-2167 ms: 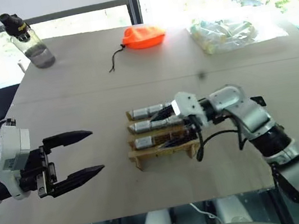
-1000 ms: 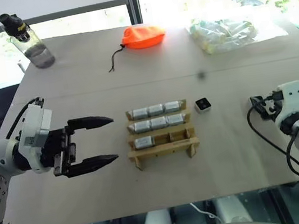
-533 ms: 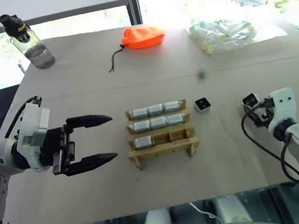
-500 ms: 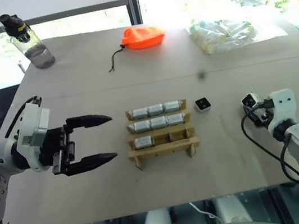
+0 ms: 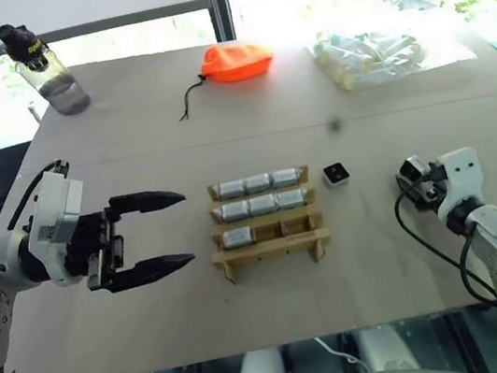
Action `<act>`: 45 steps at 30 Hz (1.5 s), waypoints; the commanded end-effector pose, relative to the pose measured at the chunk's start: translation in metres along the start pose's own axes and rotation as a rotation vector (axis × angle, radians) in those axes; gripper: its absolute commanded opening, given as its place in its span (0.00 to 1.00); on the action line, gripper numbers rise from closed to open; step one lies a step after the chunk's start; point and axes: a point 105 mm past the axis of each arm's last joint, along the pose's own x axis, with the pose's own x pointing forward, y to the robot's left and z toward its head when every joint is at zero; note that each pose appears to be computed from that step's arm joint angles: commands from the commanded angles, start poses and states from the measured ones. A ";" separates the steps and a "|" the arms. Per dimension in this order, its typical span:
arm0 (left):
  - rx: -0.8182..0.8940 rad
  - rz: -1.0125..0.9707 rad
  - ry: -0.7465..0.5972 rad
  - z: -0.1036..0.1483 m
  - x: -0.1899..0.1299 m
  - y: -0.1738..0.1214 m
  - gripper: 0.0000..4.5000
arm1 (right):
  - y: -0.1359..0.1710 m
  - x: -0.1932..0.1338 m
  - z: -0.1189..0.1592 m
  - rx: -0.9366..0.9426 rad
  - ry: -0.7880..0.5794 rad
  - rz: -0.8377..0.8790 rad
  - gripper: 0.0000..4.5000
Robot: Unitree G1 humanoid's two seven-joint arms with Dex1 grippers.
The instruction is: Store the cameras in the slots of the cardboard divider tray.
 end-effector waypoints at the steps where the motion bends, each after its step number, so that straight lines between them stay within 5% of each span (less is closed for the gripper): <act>1: 0.045 0.002 -0.005 0.007 -0.003 0.000 1.00 | 0.001 -0.002 0.021 -0.025 -0.081 0.014 0.84; 5: 0.045 0.002 -0.007 0.006 -0.003 0.000 1.00 | 0.002 -0.005 0.019 -0.022 -0.083 0.012 0.66; 10: 0.048 0.004 -0.008 0.006 -0.003 0.002 1.00 | 0.002 -0.009 0.021 -0.019 -0.098 0.010 0.17; 15: 0.049 0.003 -0.009 0.006 -0.002 0.002 1.00 | 0.014 -0.009 0.034 -0.044 -0.143 0.092 0.17; 27: 0.060 0.009 -0.004 0.011 -0.002 0.002 1.00 | 0.136 -0.007 0.100 -0.324 -0.248 1.036 0.17; 35: 0.047 0.054 0.014 0.011 -0.008 -0.008 1.00 | 0.198 -0.009 0.103 -0.473 -0.234 1.432 0.17; 45: -0.001 0.096 0.095 0.002 -0.017 -0.023 1.00 | 0.225 0.000 0.093 -0.544 -0.183 1.558 0.17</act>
